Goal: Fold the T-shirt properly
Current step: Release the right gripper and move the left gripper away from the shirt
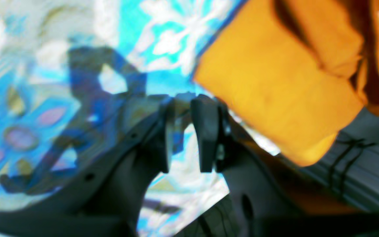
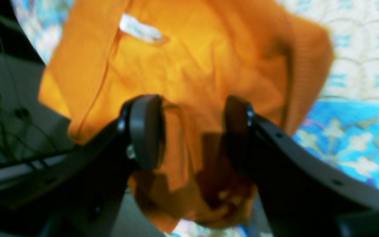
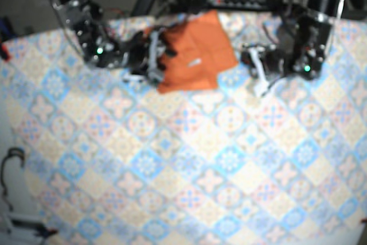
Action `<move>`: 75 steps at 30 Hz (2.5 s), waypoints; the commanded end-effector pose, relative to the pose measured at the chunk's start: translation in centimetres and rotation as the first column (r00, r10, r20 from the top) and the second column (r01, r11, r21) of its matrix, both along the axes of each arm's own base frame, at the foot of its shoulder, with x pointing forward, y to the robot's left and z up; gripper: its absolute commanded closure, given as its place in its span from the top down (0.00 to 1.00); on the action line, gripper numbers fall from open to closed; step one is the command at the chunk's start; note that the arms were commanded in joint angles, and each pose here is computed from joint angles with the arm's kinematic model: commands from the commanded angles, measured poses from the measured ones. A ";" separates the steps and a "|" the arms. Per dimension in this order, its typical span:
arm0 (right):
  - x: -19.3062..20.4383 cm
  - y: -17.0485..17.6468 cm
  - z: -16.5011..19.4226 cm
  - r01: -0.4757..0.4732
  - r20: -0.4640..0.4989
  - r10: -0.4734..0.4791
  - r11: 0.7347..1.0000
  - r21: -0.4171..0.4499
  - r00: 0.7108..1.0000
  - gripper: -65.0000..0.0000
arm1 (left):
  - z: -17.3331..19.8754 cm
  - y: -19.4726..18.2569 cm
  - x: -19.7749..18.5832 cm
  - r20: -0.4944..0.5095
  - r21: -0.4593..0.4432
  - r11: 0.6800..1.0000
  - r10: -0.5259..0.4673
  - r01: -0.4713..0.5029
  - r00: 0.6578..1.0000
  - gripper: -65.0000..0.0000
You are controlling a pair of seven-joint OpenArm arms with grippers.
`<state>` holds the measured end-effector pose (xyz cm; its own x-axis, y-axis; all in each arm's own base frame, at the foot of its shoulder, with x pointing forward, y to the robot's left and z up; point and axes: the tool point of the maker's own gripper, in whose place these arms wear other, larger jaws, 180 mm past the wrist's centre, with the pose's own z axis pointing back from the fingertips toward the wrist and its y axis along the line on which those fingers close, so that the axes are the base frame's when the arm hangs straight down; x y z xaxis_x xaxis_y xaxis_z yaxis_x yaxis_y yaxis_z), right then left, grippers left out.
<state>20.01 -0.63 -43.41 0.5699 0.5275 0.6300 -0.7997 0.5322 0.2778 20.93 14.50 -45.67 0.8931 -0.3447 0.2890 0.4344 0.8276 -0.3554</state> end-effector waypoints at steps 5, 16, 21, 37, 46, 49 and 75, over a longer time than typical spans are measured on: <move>0.7 1.2 2.3 -0.025 0.065 0.022 0.998 0.052 0.998 0.48 | 2.0 0.6 0.1 0.046 0.029 0.998 -0.060 0.059 0.997 0.21; 3.8 0.0 6.3 0.016 0.194 -0.027 0.998 0.058 0.981 0.48 | 1.4 1.5 -3.9 -0.013 0.183 0.941 -0.287 0.284 0.958 0.21; 7.1 -1.0 7.9 0.087 0.247 -0.105 0.993 0.082 0.963 0.48 | 0.0 0.8 -7.5 -0.087 0.260 0.841 -0.469 0.474 0.879 0.21; 11.9 -1.9 1.5 0.220 0.142 -0.216 0.975 -0.014 0.966 0.48 | -3.1 -0.6 -14.1 -0.253 0.389 0.465 -0.776 0.796 0.577 0.21; 11.5 -0.8 0.8 0.210 0.137 -0.204 0.977 -0.032 0.969 0.48 | -0.7 -3.9 -13.1 -0.091 0.521 0.346 -0.886 0.780 0.454 0.20; 11.5 -0.8 0.8 0.210 0.137 -0.203 0.977 -0.033 0.969 0.48 | 0.1 -4.2 -13.7 -0.058 0.515 0.353 -0.895 0.781 0.443 0.20; 11.5 -0.8 0.8 0.210 0.138 -0.203 0.977 -0.035 0.969 0.48 | 1.4 -10.7 -14.9 0.098 0.489 0.328 -0.941 0.808 0.323 0.20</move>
